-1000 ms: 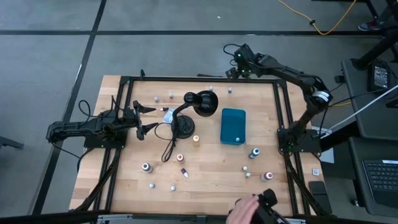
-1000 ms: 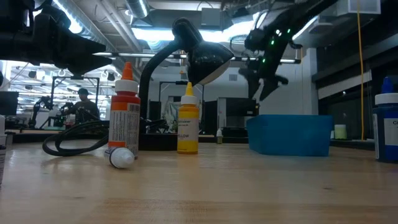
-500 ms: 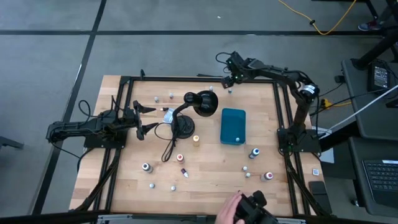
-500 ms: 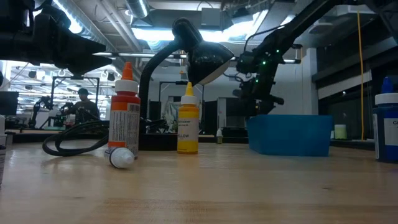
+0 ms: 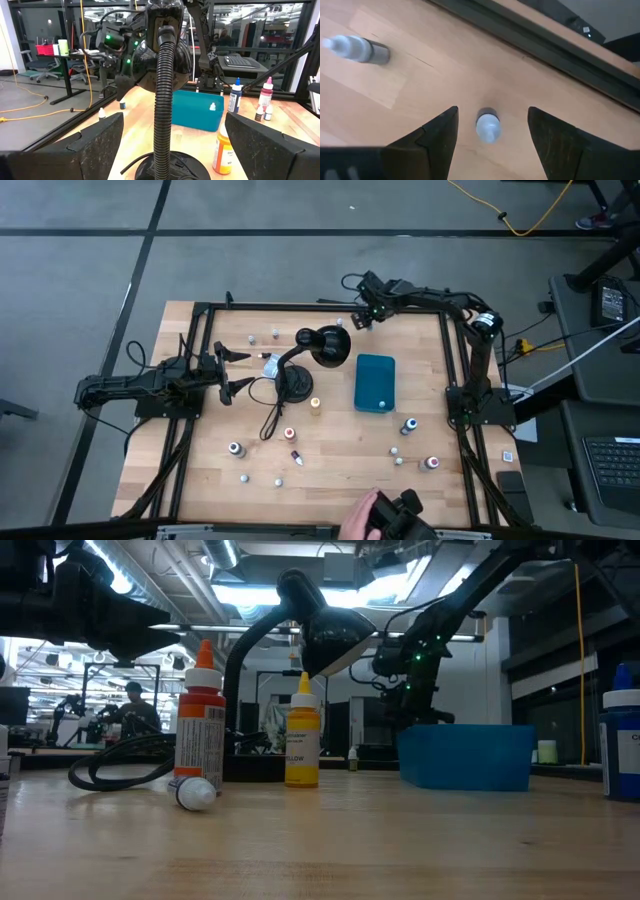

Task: Pick & Place food coloring
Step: Put the small blue food coloring bottle into the blue bin

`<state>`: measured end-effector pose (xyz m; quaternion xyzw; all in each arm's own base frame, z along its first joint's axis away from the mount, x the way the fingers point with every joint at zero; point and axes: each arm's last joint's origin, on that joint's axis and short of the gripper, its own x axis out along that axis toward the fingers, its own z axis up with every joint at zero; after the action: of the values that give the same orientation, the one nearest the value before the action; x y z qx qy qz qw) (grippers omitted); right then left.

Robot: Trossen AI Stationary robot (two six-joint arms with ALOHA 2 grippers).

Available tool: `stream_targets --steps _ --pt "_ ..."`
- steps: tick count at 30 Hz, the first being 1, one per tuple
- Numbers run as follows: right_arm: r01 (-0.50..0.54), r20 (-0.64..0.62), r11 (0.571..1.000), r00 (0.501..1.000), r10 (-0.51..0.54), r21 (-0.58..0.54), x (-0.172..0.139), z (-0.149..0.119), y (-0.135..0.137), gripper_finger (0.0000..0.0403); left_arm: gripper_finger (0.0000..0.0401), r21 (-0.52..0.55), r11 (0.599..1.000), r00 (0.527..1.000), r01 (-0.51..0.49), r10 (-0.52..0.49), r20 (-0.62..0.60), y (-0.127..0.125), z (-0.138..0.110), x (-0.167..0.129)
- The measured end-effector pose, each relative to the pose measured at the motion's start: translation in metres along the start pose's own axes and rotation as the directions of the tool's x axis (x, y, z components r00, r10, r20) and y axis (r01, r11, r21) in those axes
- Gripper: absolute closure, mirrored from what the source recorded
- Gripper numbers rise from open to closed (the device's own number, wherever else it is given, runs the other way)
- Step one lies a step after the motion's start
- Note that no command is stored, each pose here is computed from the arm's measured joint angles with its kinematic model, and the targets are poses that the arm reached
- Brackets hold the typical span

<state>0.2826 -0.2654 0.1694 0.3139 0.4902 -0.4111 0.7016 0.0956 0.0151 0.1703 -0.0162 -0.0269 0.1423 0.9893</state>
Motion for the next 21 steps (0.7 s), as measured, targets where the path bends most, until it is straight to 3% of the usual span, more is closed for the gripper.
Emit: stream_targets --steps 21 --pt "-0.016 -0.033 1.000 0.999 0.016 -0.005 0.0042 -0.0028 0.0018 0.0170 0.0056 0.000 1.000 1.000 0.000 0.000 0.000 0.0000 0.0000 0.0000"
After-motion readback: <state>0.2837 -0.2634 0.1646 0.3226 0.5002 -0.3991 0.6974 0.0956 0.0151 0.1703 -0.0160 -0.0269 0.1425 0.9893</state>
